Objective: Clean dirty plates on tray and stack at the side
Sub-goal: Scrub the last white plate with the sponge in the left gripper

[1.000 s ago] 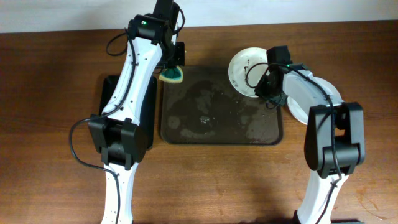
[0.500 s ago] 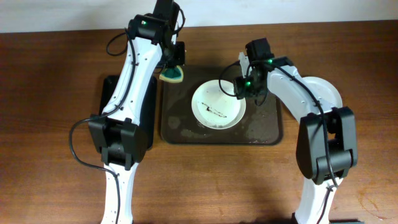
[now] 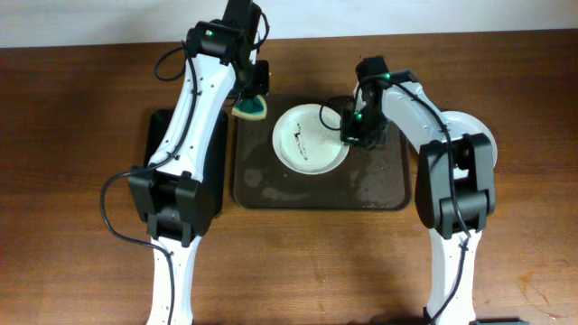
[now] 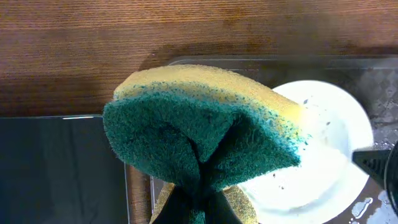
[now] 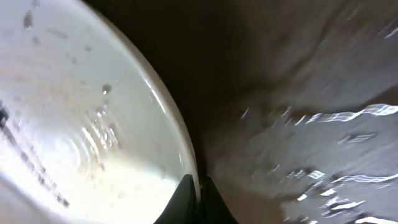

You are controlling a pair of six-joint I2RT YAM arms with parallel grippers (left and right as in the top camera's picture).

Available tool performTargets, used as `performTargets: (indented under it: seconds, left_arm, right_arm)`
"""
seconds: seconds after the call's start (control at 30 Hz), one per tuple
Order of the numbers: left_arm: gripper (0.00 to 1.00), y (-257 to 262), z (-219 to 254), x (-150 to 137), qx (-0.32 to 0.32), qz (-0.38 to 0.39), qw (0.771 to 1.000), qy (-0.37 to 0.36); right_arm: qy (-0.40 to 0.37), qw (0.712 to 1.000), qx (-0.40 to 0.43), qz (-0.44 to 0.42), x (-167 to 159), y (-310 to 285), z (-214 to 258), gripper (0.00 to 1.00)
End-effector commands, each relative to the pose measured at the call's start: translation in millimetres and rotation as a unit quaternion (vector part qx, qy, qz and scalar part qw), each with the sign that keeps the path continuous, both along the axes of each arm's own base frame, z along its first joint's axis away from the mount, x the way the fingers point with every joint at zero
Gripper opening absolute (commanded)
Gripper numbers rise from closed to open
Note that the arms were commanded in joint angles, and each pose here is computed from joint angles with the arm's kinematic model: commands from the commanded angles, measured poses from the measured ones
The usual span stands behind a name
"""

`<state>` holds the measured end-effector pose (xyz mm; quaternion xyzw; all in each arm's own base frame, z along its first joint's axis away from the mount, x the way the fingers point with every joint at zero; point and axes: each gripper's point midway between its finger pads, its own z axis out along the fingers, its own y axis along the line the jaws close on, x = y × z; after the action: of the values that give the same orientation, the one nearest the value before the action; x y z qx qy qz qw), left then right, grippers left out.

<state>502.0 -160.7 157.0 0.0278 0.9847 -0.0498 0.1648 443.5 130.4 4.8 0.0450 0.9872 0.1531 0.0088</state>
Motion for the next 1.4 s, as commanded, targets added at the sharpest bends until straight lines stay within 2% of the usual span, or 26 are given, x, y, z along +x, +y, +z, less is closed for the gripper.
performTargets:
  seconds: [0.0,0.07,0.2,0.27,0.33,0.43,0.47,0.53,0.6,0.67,0.7,0.77,0.8,0.87,0.97,1.03,1.07,1.13,1.2,1.23,1.27,1.3,1.37]
  left_arm:
    - [0.0,-27.7,-2.8,-8.9,-0.015,-0.039,0.999,0.005]
    - [0.0,-46.8,-25.0,-17.5,-0.012,-0.059,0.998,0.021]
    - [0.0,-69.7,-73.4,-35.2,-0.02,-0.071,0.996,0.058]
    - [0.0,-68.7,-88.1,-35.3,-0.012,-0.042,0.997,0.059]
    - [0.0,-51.5,-113.1,-39.1,0.028,0.024,0.997,0.064]
    - [0.0,-57.8,-145.0,-52.2,0.026,0.038,0.996,0.076]
    - [0.0,-67.4,-153.6,-61.7,0.014,0.027,0.996,0.089]
    - [0.0,-127.2,-154.3,-92.4,-0.083,-0.041,0.986,0.137]
    - [0.0,-176.9,-136.6,-114.4,-0.19,-0.15,0.957,0.158]
    - [0.0,-183.2,-131.1,-127.8,-0.216,-0.176,0.943,0.18]
    - [0.0,-177.4,-133.6,-133.2,-0.205,-0.172,0.944,0.194]
    - [0.0,-152.5,-143.7,-113.3,-0.154,-0.141,0.963,0.168]
    - [0.0,-124.5,-149.6,-86.1,-0.114,-0.092,0.98,0.135]
    - [0.0,-80.3,-153.1,-43.9,-0.051,-0.022,0.996,0.071]
    - [0.0,-14.3,-138.0,23.5,0.048,0.081,0.993,-0.064]
    - [0.0,-3.9,-134.6,35.2,0.069,0.097,0.989,-0.092]
    - [0.0,-4.5,-137.7,31.0,0.068,0.094,0.99,-0.082]
    - [0.0,-16.3,-151.1,1.7,0.05,0.056,0.997,-0.012]
    - [0.0,-50.7,-159.9,-46.9,-0.034,-0.056,0.993,0.096]
    - [0.0,-78.2,-153.3,-66.5,-0.106,-0.147,0.976,0.123]
    - [0.0,-101.8,-141.4,-83.3,-0.176,-0.226,0.949,0.132]
    - [0.0,-114.9,-131.5,-93.4,-0.222,-0.265,0.928,0.134]
    - [0.0,-120.5,-126.6,-94.5,-0.241,-0.275,0.922,0.131]
  right_arm:
    - [0.048,0.993,0.098,0.043,-39.1,24.4,-38.8,0.04]
    - [0.05,0.988,0.144,0.021,-38.0,18.4,-38.7,0.04]
    - [0.052,0.989,0.14,-0.009,-35.2,11.1,-44.1,0.04]
    - [0.049,0.989,0.14,-0.009,-33.6,11.3,-44.0,0.04]
    - [0.054,0.991,0.114,-0.05,-28.1,3.5,-48.8,0.04]
    - [0.045,0.99,0.117,-0.07,-19.7,4.7,-45.6,0.04]
    - [0.043,0.991,0.108,-0.07,-20.3,2.3,-43.2,0.04]
    - [0.04,0.993,0.088,-0.072,-20.1,-3.9,-44.2,0.04]
    - [0.039,0.993,0.087,-0.07,-20.0,-4.2,-44.3,0.04]
    - [0.039,0.993,0.087,-0.071,-20.1,-4.2,-44.3,0.04]
    - [0.039,0.993,0.087,-0.07,-20.2,-4.0,-44.3,0.04]
    - [0.039,0.993,0.087,-0.07,-20.2,-4.0,-44.3,0.04]
    - [0.04,0.993,0.087,-0.07,-20.4,-4.0,-44.3,0.04]
    - [0.041,0.993,0.085,-0.071,-21.0,-4.7,-44.7,0.04]
    - [0.039,0.994,0.076,-0.063,-22.4,-0.4,-46.1,0.04]
    - [0.038,0.995,0.07,-0.062,-22.5,-0.5,-46.9,0.04]
    - [0.038,0.995,0.07,-0.062,-22.5,-0.5,-46.9,0.04]
    - [0.038,0.995,0.07,-0.062,-22.5,-0.7,-47.0,0.04]
    - [0.037,0.995,0.07,-0.062,-21.8,-0.5,-46.9,0.04]
    - [0.037,0.995,0.07,-0.062,-21.8,-0.5,-46.9,0.04]
    - [0.037,0.995,0.071,-0.062,-21.9,-0.4,-46.8,0.04]
    - [0.037,0.995,0.071,-0.062,-21.9,-0.4,-46.8,0.04]
    - [0.037,0.995,0.071,-0.062,-21.9,-0.4,-46.8,0.04]
